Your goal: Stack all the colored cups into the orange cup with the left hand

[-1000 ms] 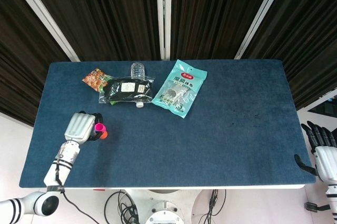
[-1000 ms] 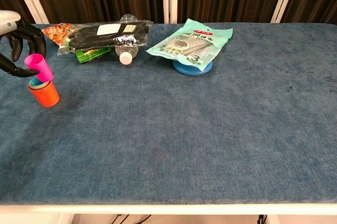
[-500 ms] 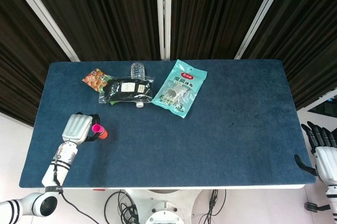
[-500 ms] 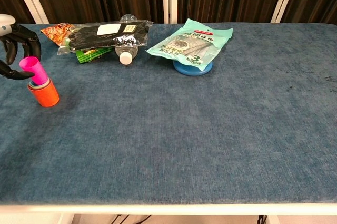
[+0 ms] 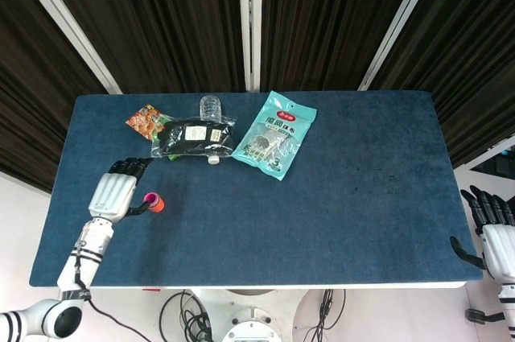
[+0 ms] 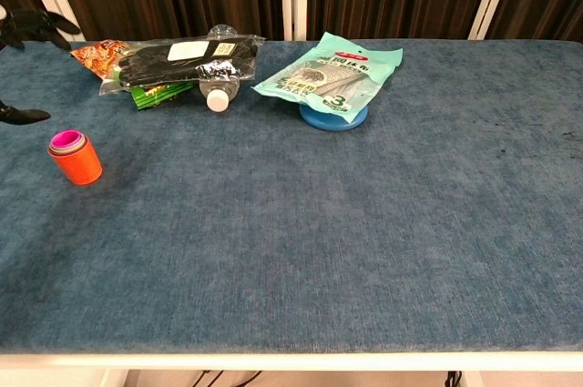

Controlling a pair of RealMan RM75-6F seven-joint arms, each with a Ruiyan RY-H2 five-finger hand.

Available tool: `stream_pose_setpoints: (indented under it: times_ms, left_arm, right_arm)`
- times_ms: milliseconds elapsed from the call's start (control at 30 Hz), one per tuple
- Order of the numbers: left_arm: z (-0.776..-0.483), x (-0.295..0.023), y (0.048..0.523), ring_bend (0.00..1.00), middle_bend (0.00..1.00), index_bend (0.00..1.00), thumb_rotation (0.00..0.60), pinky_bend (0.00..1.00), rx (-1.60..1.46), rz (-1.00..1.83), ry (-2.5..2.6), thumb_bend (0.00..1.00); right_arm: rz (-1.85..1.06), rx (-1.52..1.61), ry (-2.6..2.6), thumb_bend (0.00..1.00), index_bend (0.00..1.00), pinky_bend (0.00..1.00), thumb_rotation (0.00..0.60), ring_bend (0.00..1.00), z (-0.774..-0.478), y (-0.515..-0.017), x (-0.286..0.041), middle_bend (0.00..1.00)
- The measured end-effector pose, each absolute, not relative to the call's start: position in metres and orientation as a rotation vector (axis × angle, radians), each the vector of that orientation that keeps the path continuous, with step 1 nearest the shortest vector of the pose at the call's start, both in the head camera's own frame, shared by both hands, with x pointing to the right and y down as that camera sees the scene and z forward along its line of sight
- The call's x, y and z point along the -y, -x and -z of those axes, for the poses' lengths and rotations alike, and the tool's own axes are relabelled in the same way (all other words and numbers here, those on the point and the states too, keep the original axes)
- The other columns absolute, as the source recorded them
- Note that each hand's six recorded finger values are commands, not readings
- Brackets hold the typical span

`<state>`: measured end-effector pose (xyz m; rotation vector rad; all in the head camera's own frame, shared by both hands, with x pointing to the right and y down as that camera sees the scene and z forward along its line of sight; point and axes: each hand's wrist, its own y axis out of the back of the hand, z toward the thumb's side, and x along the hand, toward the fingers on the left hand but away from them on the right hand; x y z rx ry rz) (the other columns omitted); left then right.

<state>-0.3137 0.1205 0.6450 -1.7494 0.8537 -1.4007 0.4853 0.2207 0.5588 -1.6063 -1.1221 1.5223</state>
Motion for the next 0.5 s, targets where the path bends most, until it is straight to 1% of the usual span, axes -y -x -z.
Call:
stream_pose_setpoints:
  times_ms: [133, 200, 300, 333, 433, 500]
  left_arm:
    - [-0.620, -0.119, 0.325, 0.01, 0.08, 0.09, 0.600, 0.08, -0.937, 1.340, 1.655, 0.20]
    - [-0.606, -0.123, 0.339, 0.00, 0.05, 0.08, 0.600, 0.05, -0.988, 1.314, 1.575, 0.18]
    - [-0.589, -0.139, 0.369, 0.00, 0.00, 0.04, 0.600, 0.02, -1.036, 1.324, 1.445, 0.16]
    - [-0.585, -0.150, 0.383, 0.00, 0.00, 0.04, 0.600, 0.01, -1.032, 1.349, 1.401, 0.15]
    - [-0.581, -0.179, 0.408, 0.00, 0.00, 0.03, 0.600, 0.00, -0.958, 1.422, 1.338, 0.14]
    - [-0.580, -0.187, 0.413, 0.00, 0.00, 0.03, 0.600, 0.00, -0.940, 1.437, 1.339, 0.14]
  right_arm:
    - [-1.532, 1.120, 1.582, 0.27, 0.00, 0.00, 0.600, 0.00, -0.560, -0.491, -0.223, 0.00]
    - [-1.541, 1.112, 1.554, 0.25, 0.00, 0.00, 0.600, 0.00, -0.561, -0.497, -0.225, 0.00]
    - [-1.561, 1.091, 1.513, 0.23, 0.00, 0.00, 0.600, 0.00, -0.567, -0.505, -0.229, 0.00]
    - [-1.568, 1.087, 1.505, 0.23, 0.00, 0.00, 0.600, 0.00, -0.570, -0.507, -0.231, 0.00]
    - [-1.578, 1.087, 1.500, 0.23, 0.00, 0.00, 0.600, 0.00, -0.579, -0.509, -0.234, 0.00]
    - [-1.568, 1.089, 1.508, 0.23, 0.00, 0.00, 0.600, 0.00, -0.582, -0.506, -0.232, 0.00]
